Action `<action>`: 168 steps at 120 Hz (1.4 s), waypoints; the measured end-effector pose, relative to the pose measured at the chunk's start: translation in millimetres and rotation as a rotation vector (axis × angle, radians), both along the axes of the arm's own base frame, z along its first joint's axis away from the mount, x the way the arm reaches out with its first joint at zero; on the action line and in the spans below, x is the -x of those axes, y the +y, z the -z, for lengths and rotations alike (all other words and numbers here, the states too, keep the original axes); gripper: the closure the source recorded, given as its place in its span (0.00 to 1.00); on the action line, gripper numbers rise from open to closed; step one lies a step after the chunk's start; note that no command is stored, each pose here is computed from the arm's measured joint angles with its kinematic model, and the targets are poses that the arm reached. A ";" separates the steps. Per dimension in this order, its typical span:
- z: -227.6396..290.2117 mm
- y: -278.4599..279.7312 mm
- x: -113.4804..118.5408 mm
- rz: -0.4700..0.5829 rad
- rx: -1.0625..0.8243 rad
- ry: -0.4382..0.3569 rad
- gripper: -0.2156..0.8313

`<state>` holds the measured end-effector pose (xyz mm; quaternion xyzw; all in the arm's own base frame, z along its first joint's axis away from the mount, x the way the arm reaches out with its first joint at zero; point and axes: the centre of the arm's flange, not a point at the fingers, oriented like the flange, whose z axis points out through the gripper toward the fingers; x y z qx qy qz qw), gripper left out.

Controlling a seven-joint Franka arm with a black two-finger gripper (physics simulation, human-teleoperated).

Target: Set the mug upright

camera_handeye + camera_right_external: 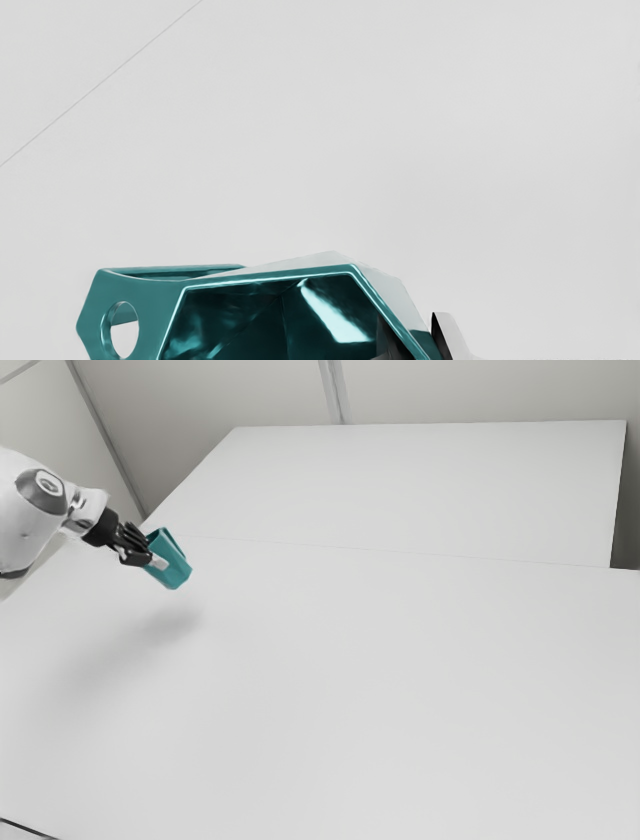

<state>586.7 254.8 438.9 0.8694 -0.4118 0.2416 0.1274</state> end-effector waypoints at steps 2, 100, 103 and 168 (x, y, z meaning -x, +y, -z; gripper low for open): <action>-2.5 -11.0 -3.3 0.011 -0.021 0.016 0.96; 37.6 -232.0 -8.5 -0.358 -0.590 0.262 0.95; 39.6 -234.4 -9.2 -0.382 -0.582 0.261 0.95; 78.5 -262.4 -27.6 -0.809 -0.334 0.227 0.95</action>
